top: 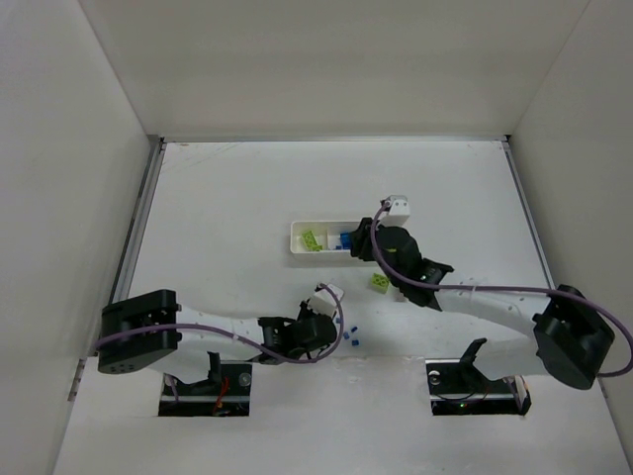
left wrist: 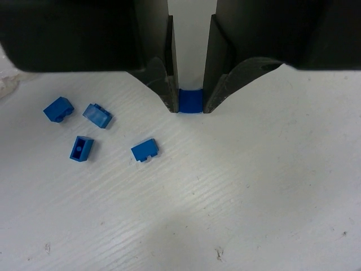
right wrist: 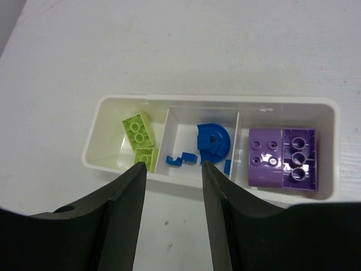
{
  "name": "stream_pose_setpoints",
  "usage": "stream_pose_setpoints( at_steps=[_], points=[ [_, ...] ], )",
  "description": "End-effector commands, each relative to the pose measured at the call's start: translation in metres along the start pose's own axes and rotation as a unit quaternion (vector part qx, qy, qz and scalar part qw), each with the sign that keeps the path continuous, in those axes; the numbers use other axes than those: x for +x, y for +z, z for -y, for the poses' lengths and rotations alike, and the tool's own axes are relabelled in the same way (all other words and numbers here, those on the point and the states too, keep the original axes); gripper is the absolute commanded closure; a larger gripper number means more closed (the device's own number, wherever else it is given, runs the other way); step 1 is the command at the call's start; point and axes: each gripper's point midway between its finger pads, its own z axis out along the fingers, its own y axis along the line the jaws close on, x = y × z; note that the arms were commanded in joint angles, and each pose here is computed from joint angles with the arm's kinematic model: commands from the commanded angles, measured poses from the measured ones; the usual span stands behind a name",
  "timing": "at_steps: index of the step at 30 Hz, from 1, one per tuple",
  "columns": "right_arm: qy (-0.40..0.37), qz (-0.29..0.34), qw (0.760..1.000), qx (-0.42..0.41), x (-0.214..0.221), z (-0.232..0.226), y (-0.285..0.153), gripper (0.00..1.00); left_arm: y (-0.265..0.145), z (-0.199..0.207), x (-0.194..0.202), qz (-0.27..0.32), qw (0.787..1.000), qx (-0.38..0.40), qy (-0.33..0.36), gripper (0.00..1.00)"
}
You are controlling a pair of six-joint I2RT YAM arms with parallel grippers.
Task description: Sort the legos into containers by color
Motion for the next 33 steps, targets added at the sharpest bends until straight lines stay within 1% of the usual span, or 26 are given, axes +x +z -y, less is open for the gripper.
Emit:
stream_pose_setpoints(
  at_steps=[1,5,10,14,17,21,23,27,28,30,33],
  points=[
    [0.018,0.031,0.999,-0.018,-0.018,-0.003,-0.015,0.50,-0.007,0.007,-0.027,0.027,0.999,0.013,-0.026,0.81],
    [0.027,0.038,0.999,-0.013,-0.021,0.012,-0.031,0.50,-0.014,-0.002,-0.064,0.061,0.996,0.010,-0.069,0.82],
    [0.035,0.046,0.998,0.010,-0.017,0.036,-0.047,0.50,-0.016,-0.010,-0.133,0.118,0.987,0.002,-0.108,0.84],
    [0.056,0.054,0.996,0.032,-0.013,0.057,-0.060,0.50,-0.006,-0.011,-0.188,0.154,0.981,-0.004,-0.115,0.84],
    [0.067,0.057,0.995,0.040,-0.008,0.068,-0.066,0.50,0.013,-0.016,-0.213,0.162,0.980,-0.014,-0.112,0.84],
    [0.080,0.049,0.995,0.038,-0.001,0.071,-0.070,0.54,0.046,-0.028,-0.228,0.148,0.982,-0.030,-0.115,0.83],
    [0.077,0.044,0.996,0.031,0.004,0.067,-0.071,0.57,0.063,-0.038,-0.230,0.139,0.982,-0.045,-0.119,0.83],
    [0.057,0.017,0.998,0.020,0.020,0.058,-0.074,0.63,0.090,-0.047,-0.228,0.121,0.983,-0.059,-0.123,0.80],
    [0.052,0.010,0.998,0.018,0.023,0.056,-0.074,0.63,0.096,-0.048,-0.227,0.117,0.983,-0.062,-0.124,0.78],
    [0.043,-0.004,0.999,0.011,0.030,0.050,-0.076,0.58,0.104,-0.050,-0.228,0.114,0.983,-0.068,-0.125,0.73],
    [0.026,-0.030,0.999,0.002,0.044,0.042,-0.076,0.51,0.110,-0.053,-0.229,0.110,0.983,-0.072,-0.128,0.60]
  ],
)
